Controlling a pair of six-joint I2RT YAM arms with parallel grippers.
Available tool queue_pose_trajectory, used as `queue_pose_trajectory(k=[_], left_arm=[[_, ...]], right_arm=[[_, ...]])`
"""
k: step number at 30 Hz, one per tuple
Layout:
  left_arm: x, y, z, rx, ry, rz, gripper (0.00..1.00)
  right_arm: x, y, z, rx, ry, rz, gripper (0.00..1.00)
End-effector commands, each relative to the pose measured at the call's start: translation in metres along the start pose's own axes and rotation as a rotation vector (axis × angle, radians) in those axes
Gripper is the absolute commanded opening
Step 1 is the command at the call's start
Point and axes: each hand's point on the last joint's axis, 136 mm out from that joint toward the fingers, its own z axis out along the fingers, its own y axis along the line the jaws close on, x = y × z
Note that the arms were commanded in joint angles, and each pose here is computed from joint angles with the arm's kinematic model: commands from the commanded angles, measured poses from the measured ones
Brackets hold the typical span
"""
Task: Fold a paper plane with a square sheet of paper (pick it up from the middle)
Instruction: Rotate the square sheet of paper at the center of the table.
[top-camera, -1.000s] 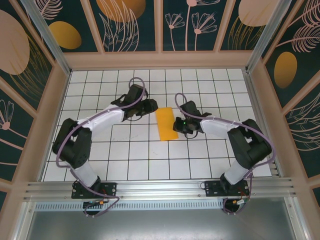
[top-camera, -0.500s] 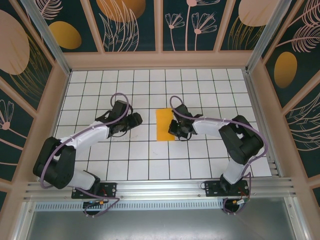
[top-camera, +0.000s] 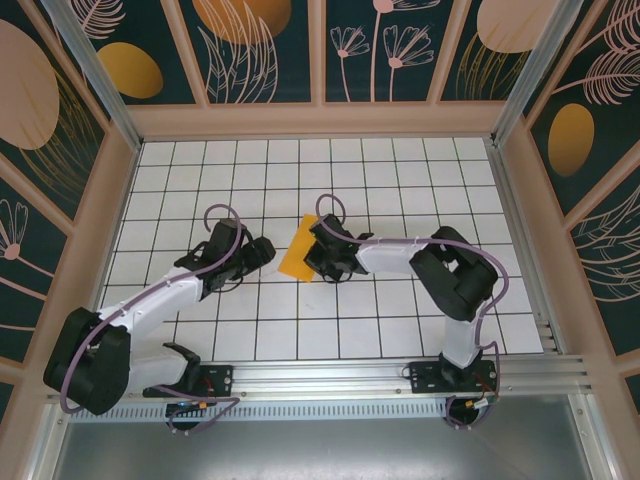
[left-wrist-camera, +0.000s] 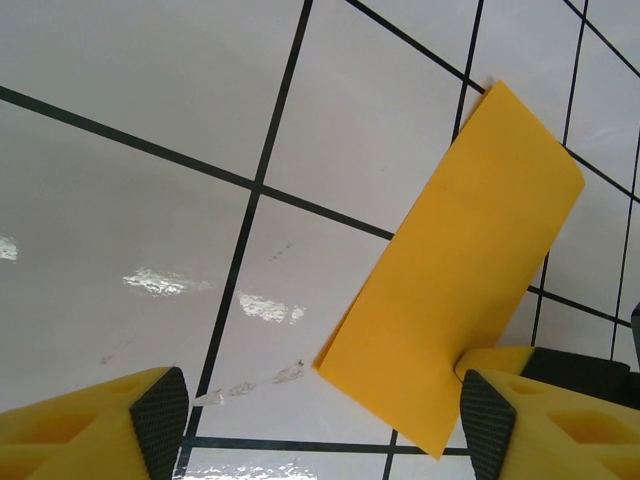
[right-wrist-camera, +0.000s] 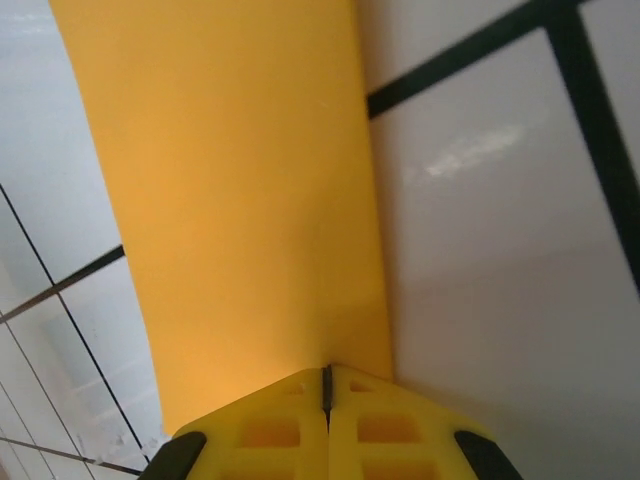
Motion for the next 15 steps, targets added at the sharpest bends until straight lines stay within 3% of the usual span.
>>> queue_pose_trajectory(k=[1, 4, 7, 15], left_arm=[[-0.013, -0.002, -0.001, 0.010, -0.061, 0.017, 0.81], [-0.019, -0.006, 0.001, 0.007, -0.077, 0.044, 0.90], [-0.023, -0.012, 0.004, 0.012, -0.078, 0.055, 0.96], [-0.029, -0.035, 0.007, 0.077, -0.061, 0.070, 0.99]], right_arm=[[-0.014, 0.013, -0.018, -0.025, -0.080, 0.003, 0.09], [-0.030, 0.013, -0.036, -0.015, -0.120, -0.050, 0.20], [-0.050, 0.018, -0.040, -0.043, -0.100, -0.099, 0.25], [-0.093, 0.035, -0.015, -0.027, -0.038, -0.229, 0.20]])
